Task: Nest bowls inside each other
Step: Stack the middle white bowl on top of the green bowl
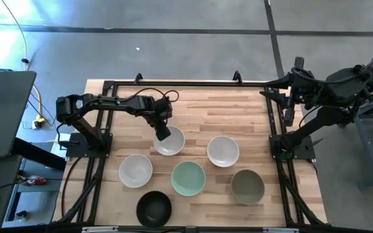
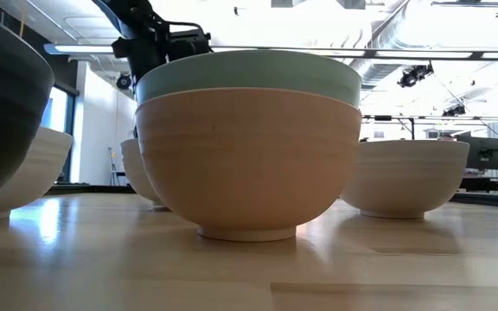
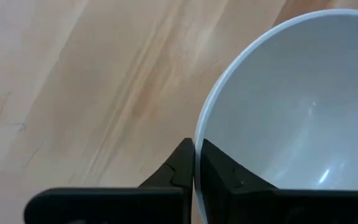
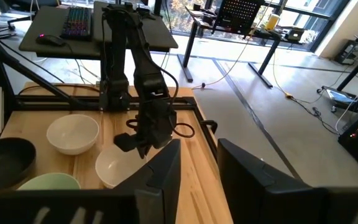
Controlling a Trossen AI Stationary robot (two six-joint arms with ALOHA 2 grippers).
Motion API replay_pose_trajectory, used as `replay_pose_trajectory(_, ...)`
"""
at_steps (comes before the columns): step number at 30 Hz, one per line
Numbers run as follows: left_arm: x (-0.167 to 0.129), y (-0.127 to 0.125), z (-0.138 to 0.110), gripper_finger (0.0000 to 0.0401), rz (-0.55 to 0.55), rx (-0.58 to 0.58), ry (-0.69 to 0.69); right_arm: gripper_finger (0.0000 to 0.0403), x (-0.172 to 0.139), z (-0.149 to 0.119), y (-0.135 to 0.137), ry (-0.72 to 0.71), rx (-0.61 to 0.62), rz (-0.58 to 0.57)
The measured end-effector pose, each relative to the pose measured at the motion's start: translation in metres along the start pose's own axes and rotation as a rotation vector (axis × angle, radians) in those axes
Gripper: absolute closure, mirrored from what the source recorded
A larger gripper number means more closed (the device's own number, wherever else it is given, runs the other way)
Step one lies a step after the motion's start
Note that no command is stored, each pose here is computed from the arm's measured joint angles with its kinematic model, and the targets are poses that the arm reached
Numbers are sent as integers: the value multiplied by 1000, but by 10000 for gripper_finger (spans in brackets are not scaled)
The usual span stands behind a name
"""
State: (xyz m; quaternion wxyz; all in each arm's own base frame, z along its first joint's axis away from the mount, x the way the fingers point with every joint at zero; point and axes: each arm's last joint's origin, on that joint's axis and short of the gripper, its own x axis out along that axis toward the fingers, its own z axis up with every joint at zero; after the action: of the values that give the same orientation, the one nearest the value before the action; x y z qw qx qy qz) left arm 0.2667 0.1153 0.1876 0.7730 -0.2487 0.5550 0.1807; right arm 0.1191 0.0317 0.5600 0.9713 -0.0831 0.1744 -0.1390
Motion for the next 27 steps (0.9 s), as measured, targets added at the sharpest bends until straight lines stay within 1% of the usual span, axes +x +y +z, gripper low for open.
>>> replay_pose_trajectory(4, 0, 0, -1, 399, -9, 12, 12, 309, 0, 0, 0, 0, 0, 0)
replay_pose_trajectory(7, -7, -1, 2, 399, 5, 37, 26, 309, 0, 0, 0, 0, 0, 0)
replay_pose_trajectory(11, -27, -6, 15, 399, 41, 92, 12, 309, 1, 0, 1, 2, 10, -1)
replay_pose_trajectory(16, -61, -15, 35, 400, 33, 135, -33, 309, 3, 0, 2, 10, 11, -1)
replay_pose_trajectory(19, -82, -24, 44, 400, 19, 152, -68, 309, 4, 0, 3, 13, 12, -2)
replay_pose_trajectory(22, -100, -36, 49, 401, -22, 176, -91, 309, 4, 0, 3, 16, 14, -2)
replay_pose_trajectory(27, -116, -60, 49, 401, -69, 213, -120, 309, 3, 0, 2, 14, 15, -2)
